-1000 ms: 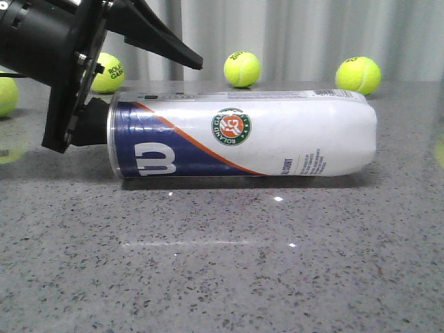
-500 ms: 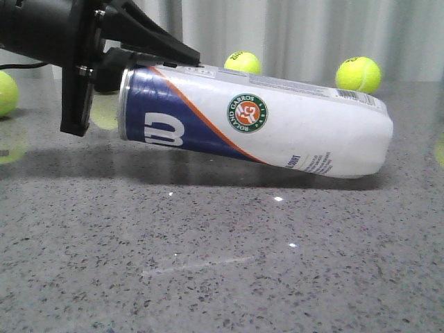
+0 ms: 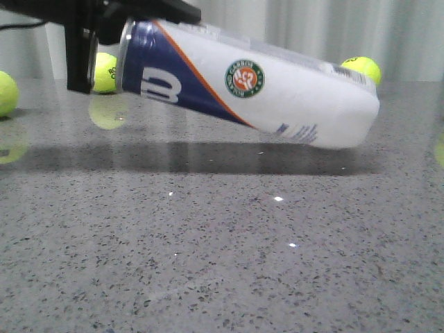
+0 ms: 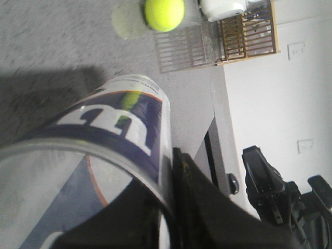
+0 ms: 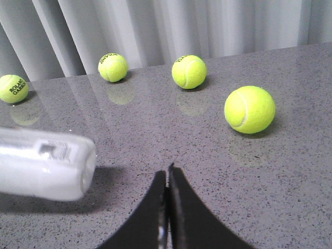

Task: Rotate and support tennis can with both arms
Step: 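Lift the can's end with the left gripper, tilting it upright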

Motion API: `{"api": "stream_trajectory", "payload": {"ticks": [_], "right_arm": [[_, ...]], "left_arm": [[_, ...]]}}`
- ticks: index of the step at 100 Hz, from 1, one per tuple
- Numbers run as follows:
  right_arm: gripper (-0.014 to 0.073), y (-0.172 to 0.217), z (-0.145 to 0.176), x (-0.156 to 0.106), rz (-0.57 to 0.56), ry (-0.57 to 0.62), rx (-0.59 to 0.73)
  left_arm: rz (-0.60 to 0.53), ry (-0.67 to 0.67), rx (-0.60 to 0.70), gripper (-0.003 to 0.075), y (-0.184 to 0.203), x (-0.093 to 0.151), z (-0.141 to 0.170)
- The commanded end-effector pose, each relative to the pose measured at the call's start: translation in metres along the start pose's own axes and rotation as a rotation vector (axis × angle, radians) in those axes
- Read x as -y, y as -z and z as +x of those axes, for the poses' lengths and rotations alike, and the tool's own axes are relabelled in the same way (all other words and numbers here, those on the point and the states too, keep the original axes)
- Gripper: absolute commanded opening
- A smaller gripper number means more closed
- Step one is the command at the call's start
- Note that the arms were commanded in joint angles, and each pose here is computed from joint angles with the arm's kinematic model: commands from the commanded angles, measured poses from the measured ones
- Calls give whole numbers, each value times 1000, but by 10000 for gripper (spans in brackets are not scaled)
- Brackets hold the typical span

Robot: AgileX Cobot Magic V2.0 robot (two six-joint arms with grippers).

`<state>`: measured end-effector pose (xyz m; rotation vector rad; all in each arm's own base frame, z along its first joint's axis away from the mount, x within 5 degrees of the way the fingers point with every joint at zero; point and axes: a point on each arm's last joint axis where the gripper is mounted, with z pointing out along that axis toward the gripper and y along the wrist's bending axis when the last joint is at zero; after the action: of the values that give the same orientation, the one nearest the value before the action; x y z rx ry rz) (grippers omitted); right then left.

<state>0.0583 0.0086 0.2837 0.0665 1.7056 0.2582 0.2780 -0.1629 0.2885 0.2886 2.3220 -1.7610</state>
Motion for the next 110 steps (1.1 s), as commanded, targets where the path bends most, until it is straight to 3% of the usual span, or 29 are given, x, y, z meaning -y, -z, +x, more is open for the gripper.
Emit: {"api": "stream_trajectory", "payload": {"ticks": [1,19,49,78,110], "right_arm": [[-64,2,-14,-2,-11,-2,89],[-64,2,-14,-2,-11,-2,89],[-64,2,-14,-2,-11,-2,89],[-64,2,-14,-2,-11,-2,89],[-64,2,-14,-2,-11,-2,89]], "left_arm": [[127,-155,-21,-21,14,55,2],[49,-336,-20,-21,33,103,-2],[-310,-491,-3,-21,63,143,-7],[-661,-589,-32,-21,60,162,2],[-846,-735,-143,-21,25,164,20]]}}
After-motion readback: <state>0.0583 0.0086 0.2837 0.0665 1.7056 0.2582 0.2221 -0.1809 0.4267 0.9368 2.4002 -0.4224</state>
